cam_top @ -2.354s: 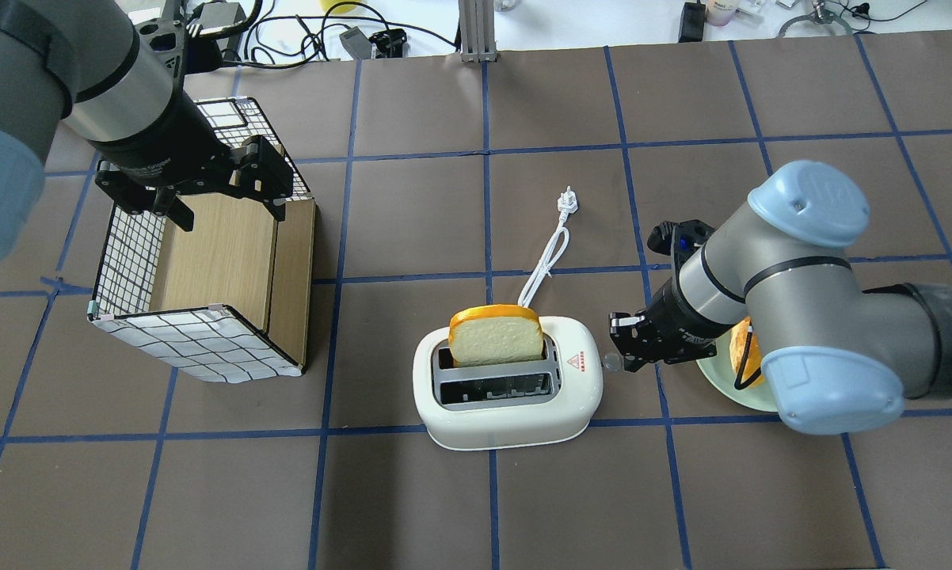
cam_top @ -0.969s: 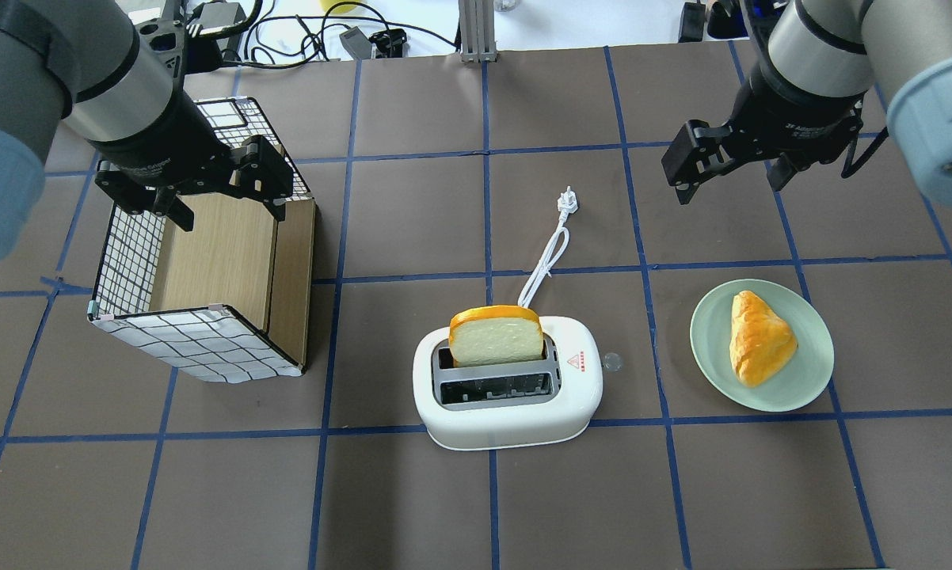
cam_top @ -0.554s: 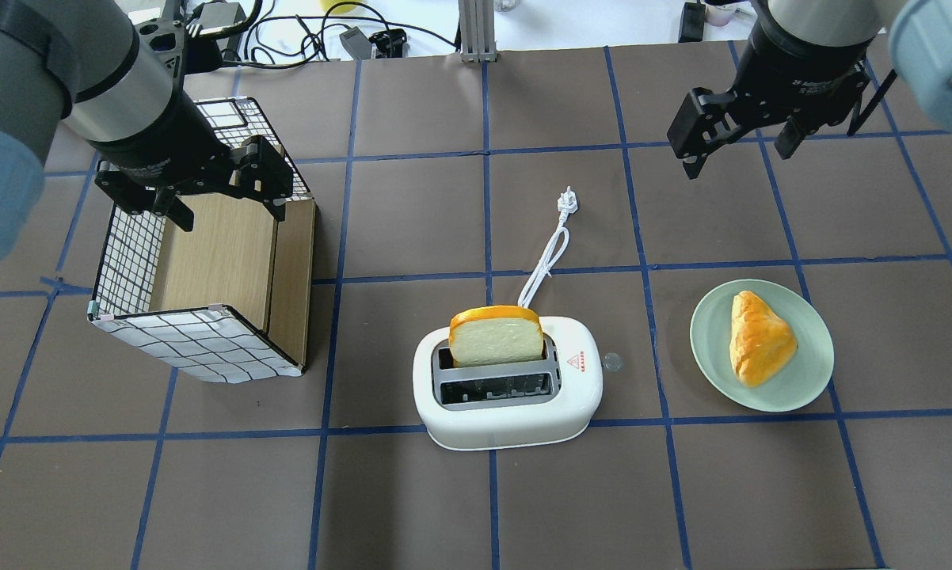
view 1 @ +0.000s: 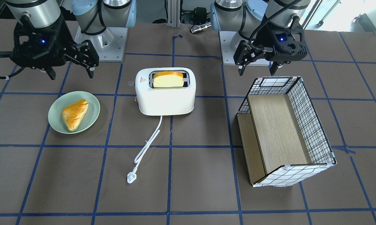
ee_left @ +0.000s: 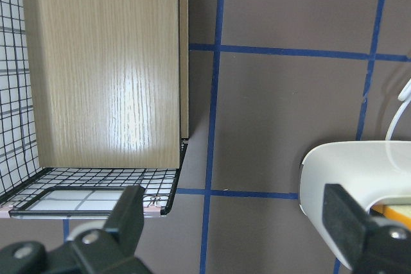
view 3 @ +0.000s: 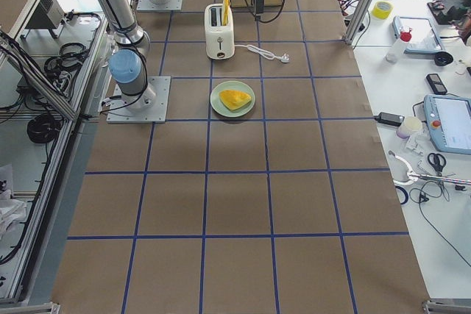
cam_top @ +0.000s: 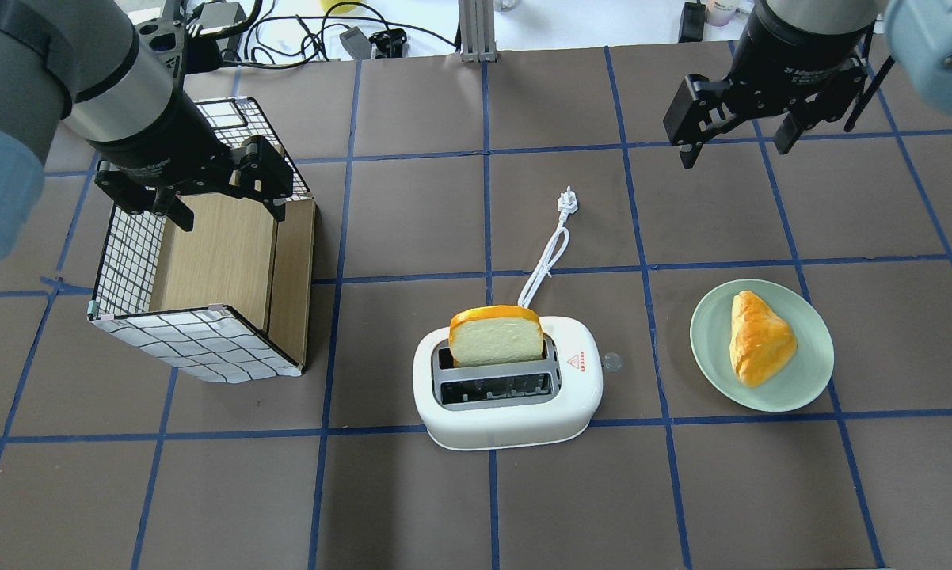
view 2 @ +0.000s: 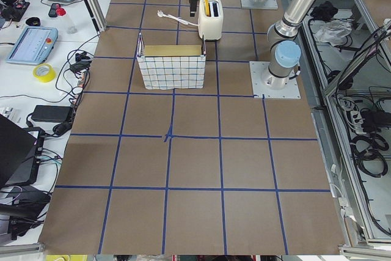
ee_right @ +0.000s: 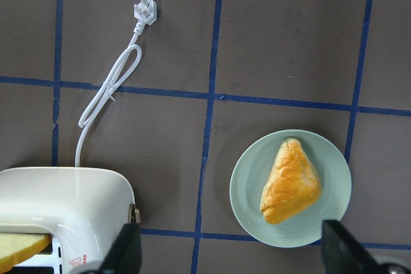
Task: Press toaster with right arm
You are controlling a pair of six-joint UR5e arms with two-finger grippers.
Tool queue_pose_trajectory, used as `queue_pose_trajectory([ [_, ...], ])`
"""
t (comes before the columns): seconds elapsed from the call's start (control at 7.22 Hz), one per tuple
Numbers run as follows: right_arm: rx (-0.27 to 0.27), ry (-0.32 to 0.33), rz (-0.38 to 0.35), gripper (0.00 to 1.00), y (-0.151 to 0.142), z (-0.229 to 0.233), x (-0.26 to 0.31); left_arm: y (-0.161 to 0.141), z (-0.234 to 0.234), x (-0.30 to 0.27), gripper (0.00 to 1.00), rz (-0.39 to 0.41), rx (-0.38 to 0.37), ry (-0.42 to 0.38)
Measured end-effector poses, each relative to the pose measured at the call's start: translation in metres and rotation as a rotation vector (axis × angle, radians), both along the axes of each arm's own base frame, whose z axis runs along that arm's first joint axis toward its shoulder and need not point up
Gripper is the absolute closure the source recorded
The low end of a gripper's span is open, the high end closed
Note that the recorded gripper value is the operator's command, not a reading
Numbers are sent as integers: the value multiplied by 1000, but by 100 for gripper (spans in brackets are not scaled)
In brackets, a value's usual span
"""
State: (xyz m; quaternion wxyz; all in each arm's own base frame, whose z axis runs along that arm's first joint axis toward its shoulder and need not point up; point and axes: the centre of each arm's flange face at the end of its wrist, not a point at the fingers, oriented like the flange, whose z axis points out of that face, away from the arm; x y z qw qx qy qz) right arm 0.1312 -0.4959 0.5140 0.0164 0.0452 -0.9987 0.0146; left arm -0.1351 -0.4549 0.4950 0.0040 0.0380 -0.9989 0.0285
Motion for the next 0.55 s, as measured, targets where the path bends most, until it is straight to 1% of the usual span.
queue_pose_trajectory([
  [0.55, 4, 5, -11, 0, 0, -2, -1, 0, 0, 0, 0, 0, 0, 0],
])
